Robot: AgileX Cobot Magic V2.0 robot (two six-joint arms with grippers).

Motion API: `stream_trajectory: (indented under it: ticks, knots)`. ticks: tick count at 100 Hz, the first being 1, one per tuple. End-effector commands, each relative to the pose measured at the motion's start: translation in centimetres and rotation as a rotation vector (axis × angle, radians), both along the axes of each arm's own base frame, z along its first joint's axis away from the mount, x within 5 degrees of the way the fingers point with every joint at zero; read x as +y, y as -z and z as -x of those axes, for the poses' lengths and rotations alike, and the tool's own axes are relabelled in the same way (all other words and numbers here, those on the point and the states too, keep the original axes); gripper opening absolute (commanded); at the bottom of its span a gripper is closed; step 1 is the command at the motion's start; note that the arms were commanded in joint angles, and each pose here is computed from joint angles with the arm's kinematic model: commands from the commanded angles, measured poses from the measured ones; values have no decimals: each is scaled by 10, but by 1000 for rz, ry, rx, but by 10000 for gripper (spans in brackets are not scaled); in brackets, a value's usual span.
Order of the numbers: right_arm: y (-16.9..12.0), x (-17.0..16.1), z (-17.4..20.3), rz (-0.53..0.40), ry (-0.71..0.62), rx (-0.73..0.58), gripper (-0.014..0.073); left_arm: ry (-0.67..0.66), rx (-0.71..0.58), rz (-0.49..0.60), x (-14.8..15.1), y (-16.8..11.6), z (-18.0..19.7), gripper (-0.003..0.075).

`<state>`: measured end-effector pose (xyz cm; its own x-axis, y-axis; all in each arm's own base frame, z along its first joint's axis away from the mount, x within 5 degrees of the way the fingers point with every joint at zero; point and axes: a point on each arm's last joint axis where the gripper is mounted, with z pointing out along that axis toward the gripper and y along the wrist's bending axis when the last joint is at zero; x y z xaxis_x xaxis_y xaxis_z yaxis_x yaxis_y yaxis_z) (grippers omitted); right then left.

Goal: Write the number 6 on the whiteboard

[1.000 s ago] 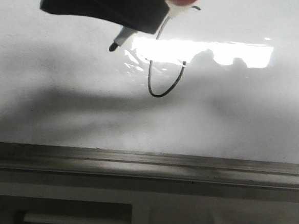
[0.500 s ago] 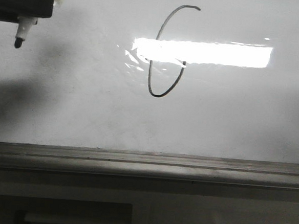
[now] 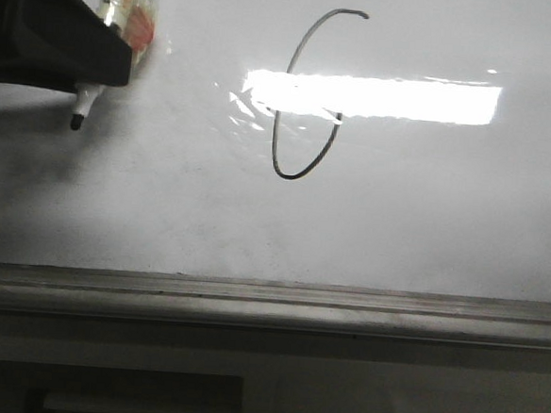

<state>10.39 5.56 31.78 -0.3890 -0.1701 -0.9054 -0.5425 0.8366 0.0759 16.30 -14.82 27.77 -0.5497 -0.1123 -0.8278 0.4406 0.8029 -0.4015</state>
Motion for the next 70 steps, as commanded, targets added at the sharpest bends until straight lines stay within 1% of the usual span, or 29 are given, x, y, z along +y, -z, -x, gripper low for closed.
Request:
stream_trajectory:
  ticks: [1,9,43,46,53,65,70]
  knots:
    - [-14,-2,-3,-52,40,-73,467,-6,-9,25,-6,-10,-6,-20]
    - [-14,-2,-3,-52,40,-73,467,-12,10,28,-9,-8,-9,-20]
    - [-14,-2,-3,-52,40,-73,467,-10,-1,23,-10,-10,-11,-11]
    - [-14,-2,-3,-52,40,-73,467,-9,-3,21,-10,-10,-11,3]
    - [-14,-2,-3,-52,40,-73,467,-7,-3,22,-10,-10,-11,63]
    - [-15,-2,-3,-53,42,-76,467,-3,-2,24,-11,-10,-10,187]
    - [-15,-2,-3,-54,43,-77,467,0,-2,25,-11,-10,-10,263]
